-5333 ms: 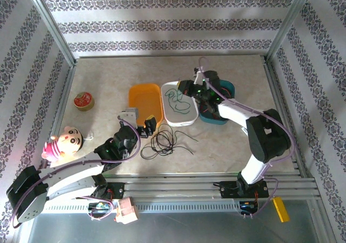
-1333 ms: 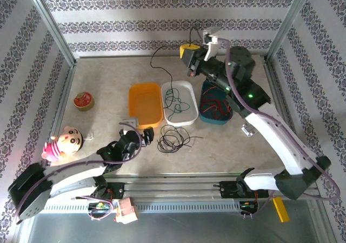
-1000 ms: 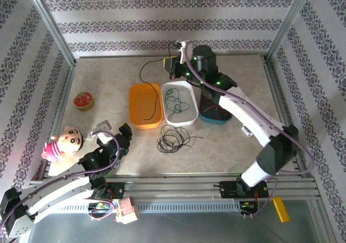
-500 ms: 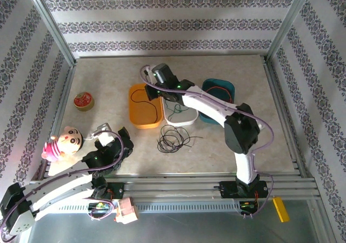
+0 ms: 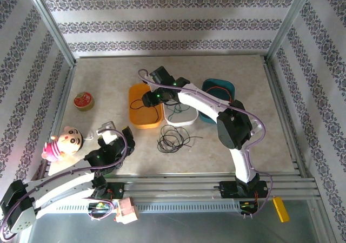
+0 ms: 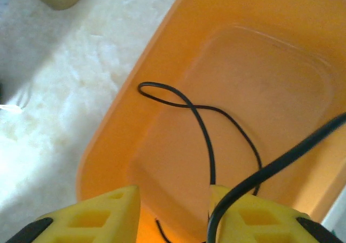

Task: Untangle the cables

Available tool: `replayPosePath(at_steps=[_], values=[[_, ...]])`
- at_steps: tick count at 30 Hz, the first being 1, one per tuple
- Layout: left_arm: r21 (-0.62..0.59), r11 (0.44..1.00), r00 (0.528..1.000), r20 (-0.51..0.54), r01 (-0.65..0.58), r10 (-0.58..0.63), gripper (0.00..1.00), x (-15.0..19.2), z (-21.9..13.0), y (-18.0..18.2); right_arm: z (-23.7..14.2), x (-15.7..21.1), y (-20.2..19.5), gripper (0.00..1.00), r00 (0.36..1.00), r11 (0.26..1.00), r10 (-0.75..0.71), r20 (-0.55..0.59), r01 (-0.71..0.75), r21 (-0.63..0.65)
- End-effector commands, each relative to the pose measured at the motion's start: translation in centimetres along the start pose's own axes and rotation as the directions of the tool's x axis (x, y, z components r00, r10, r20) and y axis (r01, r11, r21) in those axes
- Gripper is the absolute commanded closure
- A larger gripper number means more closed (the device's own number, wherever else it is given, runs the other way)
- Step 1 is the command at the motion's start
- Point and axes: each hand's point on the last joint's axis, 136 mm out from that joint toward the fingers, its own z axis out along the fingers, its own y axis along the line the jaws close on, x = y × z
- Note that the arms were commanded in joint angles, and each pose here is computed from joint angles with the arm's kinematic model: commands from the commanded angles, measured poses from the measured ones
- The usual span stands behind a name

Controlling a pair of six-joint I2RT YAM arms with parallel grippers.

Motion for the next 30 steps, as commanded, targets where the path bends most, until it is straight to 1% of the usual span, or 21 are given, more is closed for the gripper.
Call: replayPosePath(at_steps=[1, 6, 11, 16, 20, 22, 25, 28, 30], values=[[0.042, 0.999, 1.0, 0.018, -0.005, 0.004, 0.14, -1.1, -0.2, -1.7, -3.2, -1.2, 2.7, 0.61, 0.999, 0.994, 0.001, 0.038, 0.004, -0.113], [0.046, 0.999, 1.0, 0.005, -0.019, 0.019, 0.14, -0.6, 0.1, -2.1, -3.0, -0.5, 2.6, 0.61, 1.0, 0.993, 0.016, 0.019, -0.014, -0.121], [0.058, 0.998, 1.0, 0.003, -0.025, 0.025, 0.14, -0.6, 0.1, -2.4, -1.3, 0.3, 2.3, 0.65, 1.0, 0.993, 0.013, -0.019, -0.015, -0.119], [0.066, 0.997, 0.999, 0.003, -0.046, 0.046, 0.14, -0.7, 0.0, -2.5, 1.2, 2.2, 2.0, 0.71, 0.992, 0.99, 0.031, -0.121, -0.047, -0.135], [0.093, 0.993, 0.997, -0.007, -0.076, 0.077, 0.14, -0.6, 0.0, -3.1, 1.7, 4.0, 2.3, 0.71, 0.984, 0.989, 0.02, -0.176, -0.045, -0.141], [0.12, 0.988, 0.995, -0.011, -0.095, 0.097, 0.14, -0.5, 0.0, -3.7, 1.2, 4.3, 2.2, 0.71, 0.986, 0.993, 0.0, -0.166, -0.019, -0.115], [0.172, 0.978, 0.993, -0.01, -0.117, 0.12, 0.14, -0.5, -0.1, -4.9, -0.3, 3.8, 1.8, 0.7, 0.993, 0.997, -0.011, -0.116, 0.002, -0.075], [0.213, 0.973, 0.996, 0.002, -0.088, 0.09, 0.13, -0.9, -0.3, -6.0, -2.1, 3.1, 1.6, 0.7, 0.997, 0.999, -0.018, -0.07, 0.015, -0.042], [0.273, 0.96, 0.998, 0.005, -0.068, 0.069, 0.13, -1.6, -0.4, -7.4, -3.5, 2.8, 1.3, 0.69, 0.999, 1.0, -0.003, -0.041, 0.002, -0.03]])
